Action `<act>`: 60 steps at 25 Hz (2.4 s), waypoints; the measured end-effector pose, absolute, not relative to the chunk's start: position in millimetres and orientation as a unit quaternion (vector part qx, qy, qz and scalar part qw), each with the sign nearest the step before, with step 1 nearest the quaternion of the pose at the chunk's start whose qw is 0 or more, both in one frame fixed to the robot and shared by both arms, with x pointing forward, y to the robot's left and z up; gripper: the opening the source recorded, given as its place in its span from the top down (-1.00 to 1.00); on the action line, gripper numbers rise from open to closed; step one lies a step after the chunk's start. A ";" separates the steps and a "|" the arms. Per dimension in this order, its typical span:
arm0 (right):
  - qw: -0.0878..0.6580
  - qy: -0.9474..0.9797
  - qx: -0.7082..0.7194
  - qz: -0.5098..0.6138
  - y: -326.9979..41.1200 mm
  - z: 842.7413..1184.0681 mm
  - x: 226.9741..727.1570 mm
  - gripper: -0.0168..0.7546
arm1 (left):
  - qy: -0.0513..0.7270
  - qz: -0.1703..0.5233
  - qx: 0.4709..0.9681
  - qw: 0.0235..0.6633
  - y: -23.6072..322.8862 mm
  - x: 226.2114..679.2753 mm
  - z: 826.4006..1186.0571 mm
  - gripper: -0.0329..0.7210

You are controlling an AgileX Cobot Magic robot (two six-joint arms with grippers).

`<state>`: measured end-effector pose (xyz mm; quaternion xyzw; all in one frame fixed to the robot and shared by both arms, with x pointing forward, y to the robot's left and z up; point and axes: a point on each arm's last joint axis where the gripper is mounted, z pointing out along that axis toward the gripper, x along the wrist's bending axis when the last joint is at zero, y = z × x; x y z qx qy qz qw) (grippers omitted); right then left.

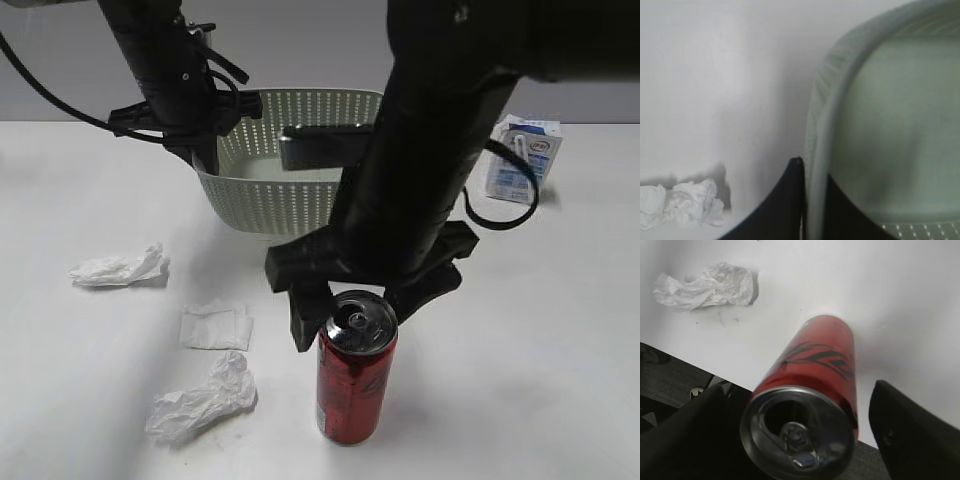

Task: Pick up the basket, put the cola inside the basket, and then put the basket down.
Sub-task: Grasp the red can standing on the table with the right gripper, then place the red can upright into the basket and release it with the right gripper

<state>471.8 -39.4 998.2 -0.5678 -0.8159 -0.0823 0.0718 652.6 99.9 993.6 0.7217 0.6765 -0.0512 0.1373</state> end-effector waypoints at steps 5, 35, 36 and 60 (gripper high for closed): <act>0.077 -0.816 -0.570 -0.058 -36.3 984.4 472.3 -0.75 | 0.676 -0.047 0.723 0.136 100.5 653.0 993.5 0.92; -0.174 -0.843 -0.449 -0.241 -75.4 1167.8 548.9 -0.34 | 0.676 -0.045 0.723 0.138 100.5 653.5 993.6 0.92; -0.177 -0.844 -0.448 -0.237 -73.3 1162.9 559.1 -0.34 | 0.675 -0.044 0.723 0.139 100.0 653.5 993.6 0.92; -0.112 -0.900 -0.392 -0.153 -24.4 1045.5 629.5 -0.36 | 0.647 -0.025 0.748 0.145 101.0 656.0 993.7 0.92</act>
